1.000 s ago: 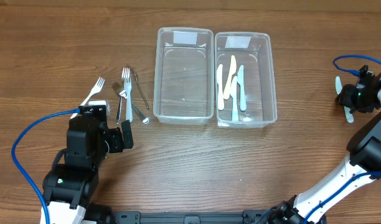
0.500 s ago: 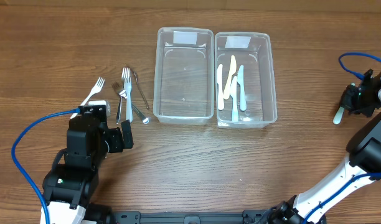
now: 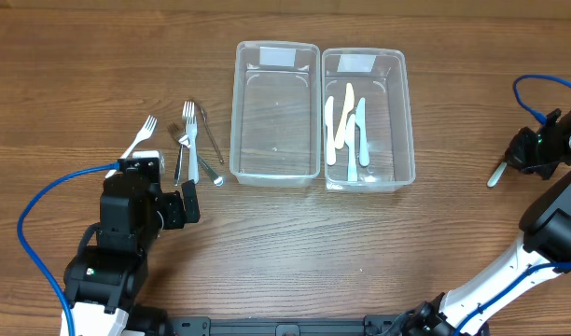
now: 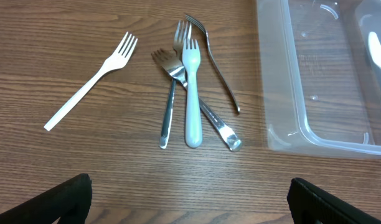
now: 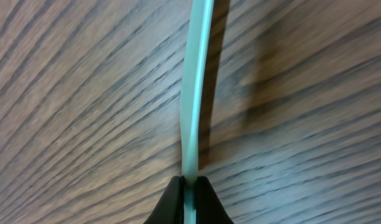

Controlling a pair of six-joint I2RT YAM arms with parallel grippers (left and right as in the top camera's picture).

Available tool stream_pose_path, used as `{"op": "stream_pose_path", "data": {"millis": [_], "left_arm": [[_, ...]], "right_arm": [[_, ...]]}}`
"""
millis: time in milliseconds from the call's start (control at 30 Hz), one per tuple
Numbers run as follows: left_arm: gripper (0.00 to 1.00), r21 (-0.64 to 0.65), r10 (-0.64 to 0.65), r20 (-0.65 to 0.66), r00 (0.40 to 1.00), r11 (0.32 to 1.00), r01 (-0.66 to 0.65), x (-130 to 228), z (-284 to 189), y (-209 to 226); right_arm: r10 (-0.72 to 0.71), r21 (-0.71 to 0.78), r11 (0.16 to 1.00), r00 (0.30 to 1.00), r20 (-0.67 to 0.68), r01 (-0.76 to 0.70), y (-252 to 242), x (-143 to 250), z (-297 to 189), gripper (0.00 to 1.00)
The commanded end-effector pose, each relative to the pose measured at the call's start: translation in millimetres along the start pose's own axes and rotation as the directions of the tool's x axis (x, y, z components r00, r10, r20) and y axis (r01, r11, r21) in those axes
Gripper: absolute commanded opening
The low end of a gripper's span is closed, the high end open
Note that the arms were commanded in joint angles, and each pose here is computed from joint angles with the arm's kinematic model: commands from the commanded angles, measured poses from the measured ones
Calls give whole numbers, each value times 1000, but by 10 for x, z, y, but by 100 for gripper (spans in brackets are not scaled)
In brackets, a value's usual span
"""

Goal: Pack container
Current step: 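Move the right gripper to the last white knife and grasp it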

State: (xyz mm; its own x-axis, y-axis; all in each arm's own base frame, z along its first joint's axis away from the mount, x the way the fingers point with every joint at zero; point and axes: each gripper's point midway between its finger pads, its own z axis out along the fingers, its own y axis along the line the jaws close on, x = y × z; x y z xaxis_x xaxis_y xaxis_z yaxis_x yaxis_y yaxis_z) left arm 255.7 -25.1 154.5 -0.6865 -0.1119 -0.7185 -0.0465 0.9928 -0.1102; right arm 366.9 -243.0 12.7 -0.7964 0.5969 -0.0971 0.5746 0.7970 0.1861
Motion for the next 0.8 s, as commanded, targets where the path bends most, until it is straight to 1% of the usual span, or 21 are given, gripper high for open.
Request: {"op": "stream_pose_path", "data": {"millis": [0, 600, 767], "left_arm": [[100, -1, 14, 26, 1000, 1000, -14, -108, -48, -3], [100, -1, 14, 26, 1000, 1000, -14, -108, -48, -3], [100, -1, 14, 26, 1000, 1000, -14, -108, -48, -3]], "right_arm": [[-1, -21, 1000, 1000, -28, 0, 109, 110, 11, 4], [-25, -22, 999, 1000, -8, 25, 195, 62, 23, 4], [-32, -96, 995, 999, 29, 35, 344, 0, -91, 4]]}}
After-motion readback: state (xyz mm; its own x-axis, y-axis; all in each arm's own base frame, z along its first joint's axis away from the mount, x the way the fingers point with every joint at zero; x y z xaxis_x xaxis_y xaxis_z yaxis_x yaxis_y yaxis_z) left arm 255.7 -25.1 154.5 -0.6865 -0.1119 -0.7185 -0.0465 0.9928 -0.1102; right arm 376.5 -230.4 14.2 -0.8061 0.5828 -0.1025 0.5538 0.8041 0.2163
